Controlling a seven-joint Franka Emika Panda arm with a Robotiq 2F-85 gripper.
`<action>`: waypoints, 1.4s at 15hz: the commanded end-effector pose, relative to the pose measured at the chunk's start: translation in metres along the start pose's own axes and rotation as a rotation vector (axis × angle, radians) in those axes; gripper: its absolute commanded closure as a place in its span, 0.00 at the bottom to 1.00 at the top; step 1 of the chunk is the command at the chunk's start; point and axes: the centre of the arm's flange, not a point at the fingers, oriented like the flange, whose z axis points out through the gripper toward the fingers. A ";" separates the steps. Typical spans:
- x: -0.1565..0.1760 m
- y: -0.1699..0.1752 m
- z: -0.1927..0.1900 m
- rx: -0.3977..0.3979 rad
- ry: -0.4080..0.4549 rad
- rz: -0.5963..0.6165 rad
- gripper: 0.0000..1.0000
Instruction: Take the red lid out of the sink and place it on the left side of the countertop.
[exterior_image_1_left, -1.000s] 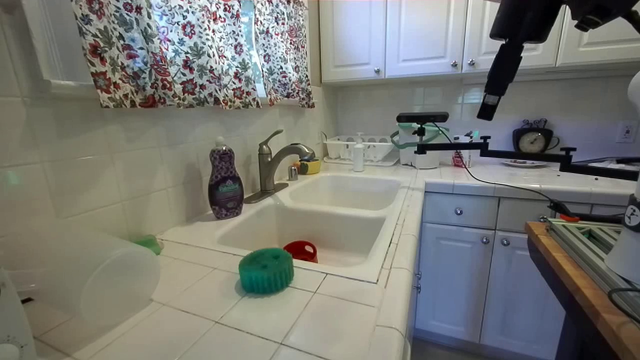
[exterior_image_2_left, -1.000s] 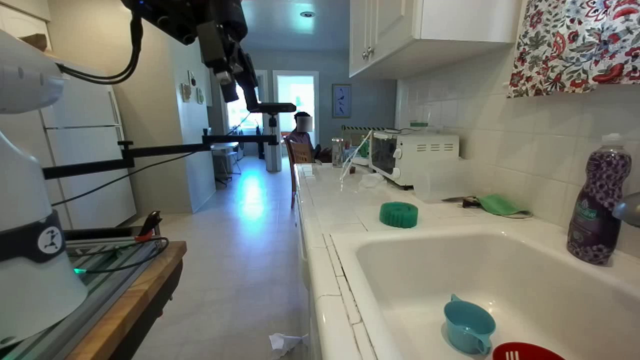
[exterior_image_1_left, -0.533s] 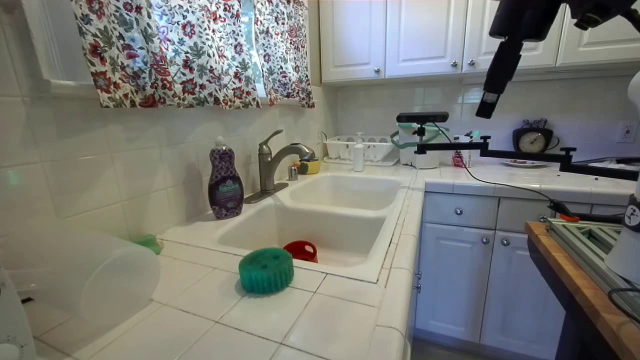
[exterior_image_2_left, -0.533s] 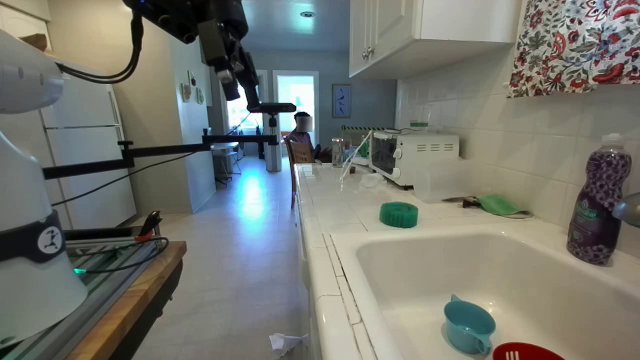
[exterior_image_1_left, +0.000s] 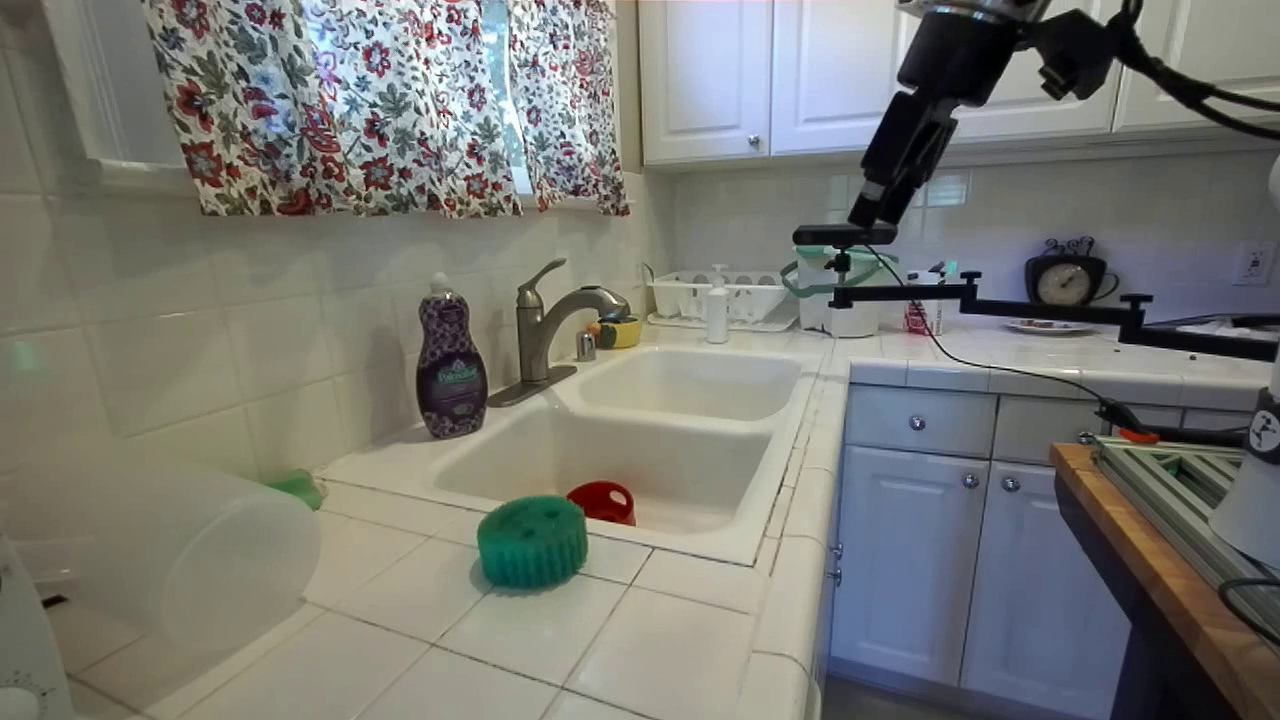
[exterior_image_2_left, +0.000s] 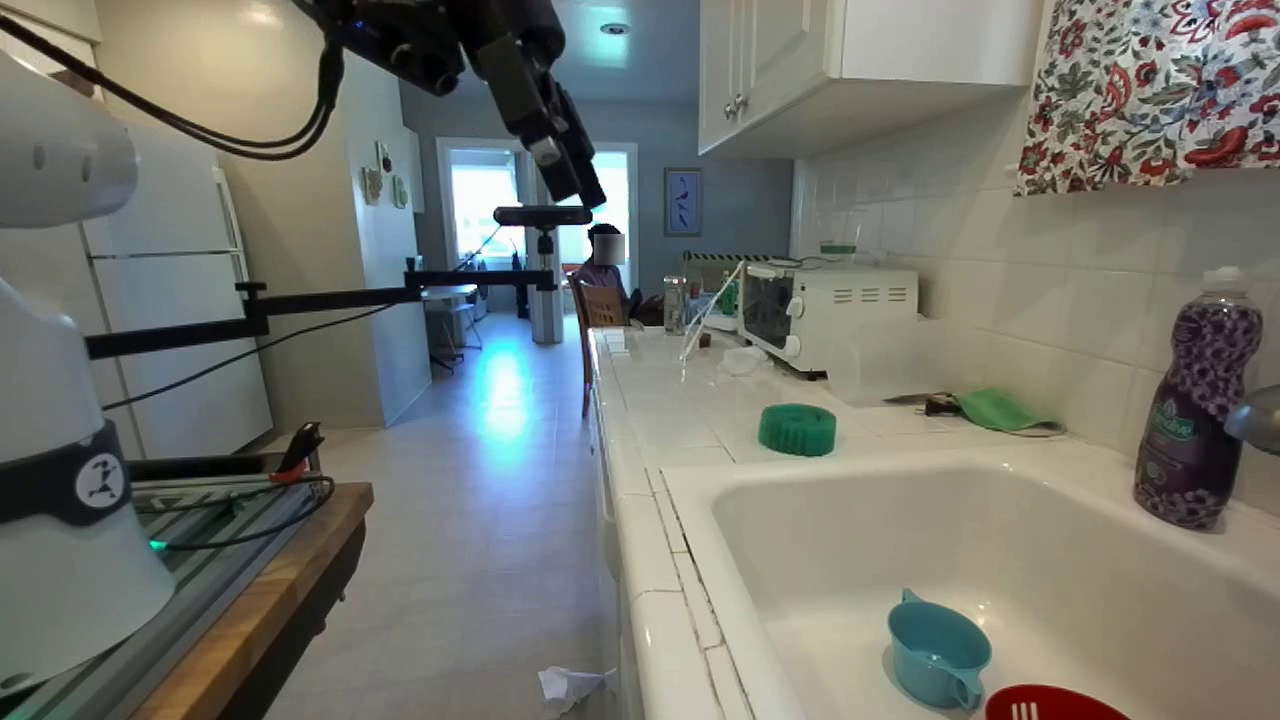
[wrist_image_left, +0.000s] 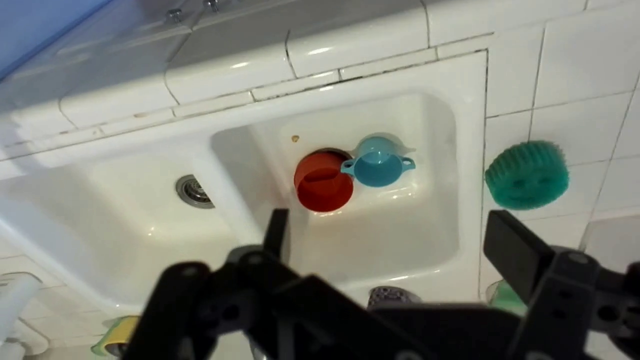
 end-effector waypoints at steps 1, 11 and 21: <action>0.046 0.018 0.032 -0.022 0.030 0.041 0.00; 0.168 0.108 0.076 -0.061 -0.030 0.209 0.00; 0.180 0.119 0.116 -0.051 -0.042 0.227 0.00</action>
